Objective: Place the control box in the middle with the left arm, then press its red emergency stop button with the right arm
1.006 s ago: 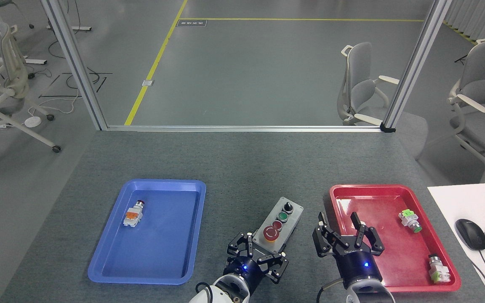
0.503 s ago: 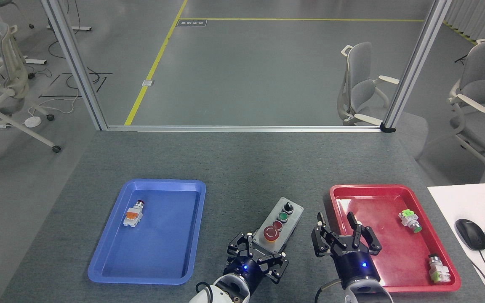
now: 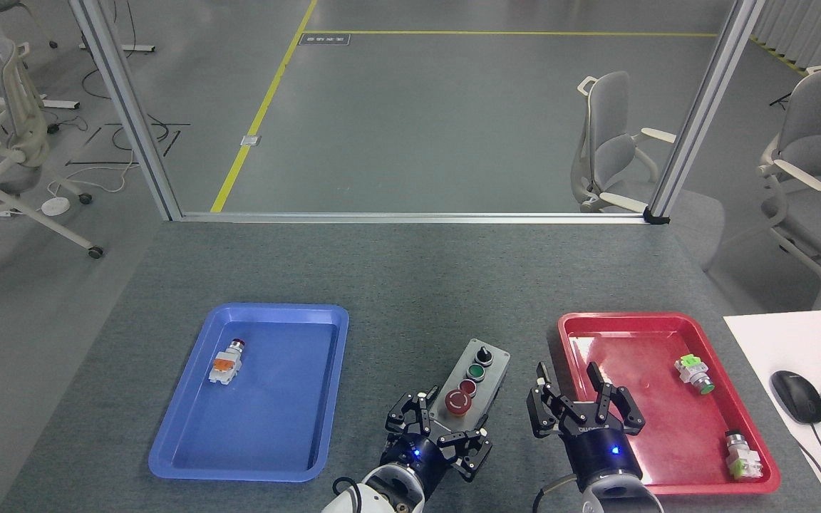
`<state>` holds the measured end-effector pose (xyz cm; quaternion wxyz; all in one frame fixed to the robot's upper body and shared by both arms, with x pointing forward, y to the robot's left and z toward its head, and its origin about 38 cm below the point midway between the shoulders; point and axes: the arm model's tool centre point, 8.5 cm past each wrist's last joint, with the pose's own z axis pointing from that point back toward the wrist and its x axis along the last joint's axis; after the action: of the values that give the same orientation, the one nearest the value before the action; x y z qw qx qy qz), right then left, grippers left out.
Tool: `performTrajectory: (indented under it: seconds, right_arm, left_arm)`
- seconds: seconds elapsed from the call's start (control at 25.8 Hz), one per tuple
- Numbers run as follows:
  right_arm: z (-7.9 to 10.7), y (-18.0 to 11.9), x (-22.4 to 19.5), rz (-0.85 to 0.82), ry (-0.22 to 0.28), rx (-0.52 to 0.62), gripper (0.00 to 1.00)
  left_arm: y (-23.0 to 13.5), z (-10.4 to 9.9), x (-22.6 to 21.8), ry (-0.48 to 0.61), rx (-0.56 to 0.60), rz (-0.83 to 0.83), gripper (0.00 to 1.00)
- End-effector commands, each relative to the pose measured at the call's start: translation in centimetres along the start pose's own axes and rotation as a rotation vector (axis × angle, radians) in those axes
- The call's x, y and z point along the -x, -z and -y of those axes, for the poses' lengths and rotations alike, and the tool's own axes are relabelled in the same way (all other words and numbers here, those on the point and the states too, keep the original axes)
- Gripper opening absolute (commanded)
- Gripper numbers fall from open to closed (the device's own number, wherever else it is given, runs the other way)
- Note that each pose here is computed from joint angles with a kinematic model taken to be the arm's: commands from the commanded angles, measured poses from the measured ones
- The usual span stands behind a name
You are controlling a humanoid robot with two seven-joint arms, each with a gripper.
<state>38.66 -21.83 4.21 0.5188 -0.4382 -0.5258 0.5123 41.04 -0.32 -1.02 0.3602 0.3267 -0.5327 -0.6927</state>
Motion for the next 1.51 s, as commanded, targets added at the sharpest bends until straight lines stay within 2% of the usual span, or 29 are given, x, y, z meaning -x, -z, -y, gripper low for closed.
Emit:
performTrajectory:
  seconds: [0.0,0.08,0.15,0.27,0.46,0.7,0.85,1.08,1.24,1.39,1.47]
  right_arm:
    - [0.1,0.0,-0.1,0.003,0.002,0.005,0.85]
    - [0.1,0.1,-0.1,0.005,0.002,0.008,0.85]
    - [0.2,0.1,-0.1,0.006,0.002,0.008,0.85]
    - [0.2,0.2,-0.3,0.014,0.000,0.010,0.83]
    - [0.0,0.2,-2.3,0.103,-0.045,0.000,0.78]
    - [0.0,0.1,-3.3,0.147,-0.050,-0.001,0.57]
    - [0.0,0.0,-4.2,0.217,-0.051,-0.004,0.36]
    - [-0.1,-0.1,-5.9,0.267,-0.073,-0.007,0.17]
    - [-0.5,-0.4,-7.2,0.303,-0.079,-0.017,0.00]
    - [-0.8,-0.5,-8.4,0.338,-0.077,-0.031,0.00]
    - [-1.4,-0.6,-8.9,0.346,-0.079,-0.077,0.00]
  left_arm:
    - [-0.1,-0.1,-0.3,-0.003,-0.002,0.006,0.96]
    - [-0.1,-0.4,-0.6,-0.009,-0.016,0.011,0.96]
    - [-0.8,0.1,-1.3,-0.021,-0.015,0.021,0.96]
    - [-1.3,-0.6,-2.0,-0.041,-0.047,0.034,0.98]
    - [-2.5,0.0,-1.2,-0.042,-0.055,0.027,0.98]
    - [-4.0,0.8,-0.1,-0.042,-0.059,0.017,0.98]
    - [-5.5,1.8,1.5,-0.038,-0.053,0.001,0.98]
    - [-9.4,2.2,7.5,-0.043,-0.090,-0.098,0.98]
    - [-13.7,1.3,13.0,-0.030,-0.140,-0.179,0.99]
    - [-17.1,-0.6,19.2,-0.066,-0.221,-0.318,0.99]
    - [-18.5,-1.6,22.7,-0.082,-0.260,-0.391,0.99]
